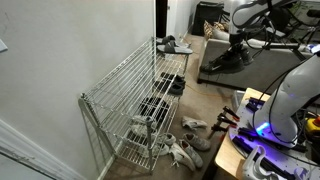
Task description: Move the shoes to a lower shelf
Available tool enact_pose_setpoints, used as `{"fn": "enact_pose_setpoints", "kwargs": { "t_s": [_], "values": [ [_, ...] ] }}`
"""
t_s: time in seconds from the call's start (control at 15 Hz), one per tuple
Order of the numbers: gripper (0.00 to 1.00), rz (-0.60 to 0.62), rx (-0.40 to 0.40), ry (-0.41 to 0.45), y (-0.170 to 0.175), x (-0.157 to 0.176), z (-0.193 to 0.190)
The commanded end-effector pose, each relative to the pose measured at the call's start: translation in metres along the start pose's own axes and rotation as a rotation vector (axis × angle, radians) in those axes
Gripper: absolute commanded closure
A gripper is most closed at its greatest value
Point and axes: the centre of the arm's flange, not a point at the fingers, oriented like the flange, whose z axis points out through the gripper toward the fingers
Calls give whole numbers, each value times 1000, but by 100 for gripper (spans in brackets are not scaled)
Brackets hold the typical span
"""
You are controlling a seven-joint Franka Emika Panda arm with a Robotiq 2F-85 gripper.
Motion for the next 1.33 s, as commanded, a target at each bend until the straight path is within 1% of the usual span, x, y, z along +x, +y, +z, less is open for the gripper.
{"fn": "enact_pose_setpoints", "kwargs": {
  "t_s": [0.0, 0.13, 0.2, 0.33, 0.47, 0.73, 0.87, 1.07, 1.27],
  "values": [
    [83, 0, 0, 1, 0, 0, 0],
    [83, 0, 0, 1, 0, 0, 0],
    [96, 4, -9, 14, -2, 1, 2],
    [96, -10, -27, 8, -10, 10, 15],
    [96, 5, -48, 10, -16, 21, 32],
    [96, 62, -115, 65, -17, 54, 59],
    [96, 72, -127, 76, -16, 73, 72],
    [96, 38, -135, 45, -18, 97, 90],
    [96, -25, -142, 26, -18, 119, 103]
  ]
}}
